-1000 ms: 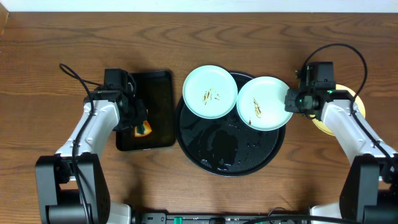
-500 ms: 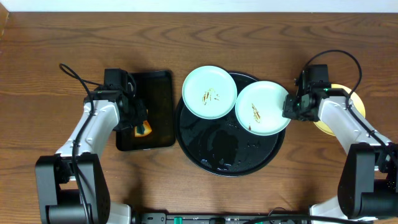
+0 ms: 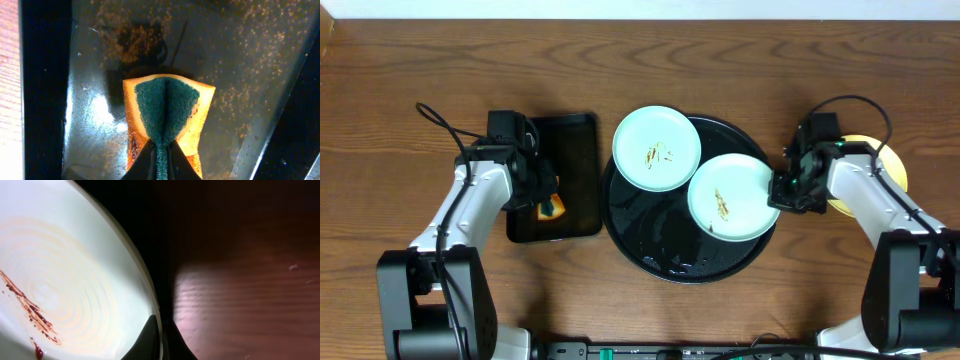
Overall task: Clean dirty plates on tray and stack at the side
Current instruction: 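Scrub the light-blue plate with the sponge in the left gripper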
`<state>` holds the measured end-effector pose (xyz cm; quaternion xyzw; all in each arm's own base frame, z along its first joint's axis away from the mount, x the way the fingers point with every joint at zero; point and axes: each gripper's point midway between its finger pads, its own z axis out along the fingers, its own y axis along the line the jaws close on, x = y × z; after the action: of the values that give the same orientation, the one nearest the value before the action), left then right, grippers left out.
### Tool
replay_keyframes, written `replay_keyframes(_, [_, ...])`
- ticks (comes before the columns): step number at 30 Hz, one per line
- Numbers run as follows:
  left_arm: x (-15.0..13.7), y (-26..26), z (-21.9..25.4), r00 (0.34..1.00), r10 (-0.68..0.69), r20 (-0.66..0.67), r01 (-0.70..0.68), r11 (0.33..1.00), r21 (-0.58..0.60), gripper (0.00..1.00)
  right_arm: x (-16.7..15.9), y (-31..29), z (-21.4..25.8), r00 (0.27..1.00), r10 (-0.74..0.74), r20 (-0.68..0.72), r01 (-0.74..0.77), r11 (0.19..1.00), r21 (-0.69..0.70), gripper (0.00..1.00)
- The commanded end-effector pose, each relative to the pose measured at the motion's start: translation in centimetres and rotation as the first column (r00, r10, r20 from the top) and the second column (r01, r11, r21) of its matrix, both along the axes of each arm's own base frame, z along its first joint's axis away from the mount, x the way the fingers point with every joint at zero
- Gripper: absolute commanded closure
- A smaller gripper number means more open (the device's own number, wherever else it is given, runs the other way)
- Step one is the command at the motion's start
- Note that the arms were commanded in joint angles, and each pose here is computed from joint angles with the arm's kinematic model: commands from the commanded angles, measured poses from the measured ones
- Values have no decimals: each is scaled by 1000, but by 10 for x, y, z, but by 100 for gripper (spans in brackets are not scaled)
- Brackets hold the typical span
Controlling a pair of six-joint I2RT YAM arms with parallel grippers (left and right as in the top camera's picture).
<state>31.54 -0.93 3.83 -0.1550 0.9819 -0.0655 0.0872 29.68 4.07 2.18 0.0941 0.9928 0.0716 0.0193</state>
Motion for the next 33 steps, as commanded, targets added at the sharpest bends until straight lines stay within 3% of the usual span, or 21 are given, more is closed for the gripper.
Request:
replay_keyframes(1, [-3,-5,5,1000,-24,7,24,1000,-18,93,-4,13,2,1000,30,-7,-30,1000,2,99])
replay_keyframes(7, [7,-35,42,980,-125,157,150,976,-159,93,-6,29,2,996,84,-3,-84,996,2,99])
replay_keyframes(13, [4,-65,71,946,-204,250,251,952,-176,93,-8,37,2,994,111,-5,-111,994,2,99])
replay_keyframes(19, [-9,-127,71,937,-259,235,312,922,-231,92,-12,44,2,991,135,-11,-135,991,4,99])
replay_keyframes(25, [-14,-210,72,895,-329,303,415,862,-291,93,-17,53,2,986,168,-21,-168,986,4,99])
replay_keyframes(33, [-42,-286,42,868,-412,276,490,798,-350,93,-19,56,2,983,181,-22,-181,983,3,99])
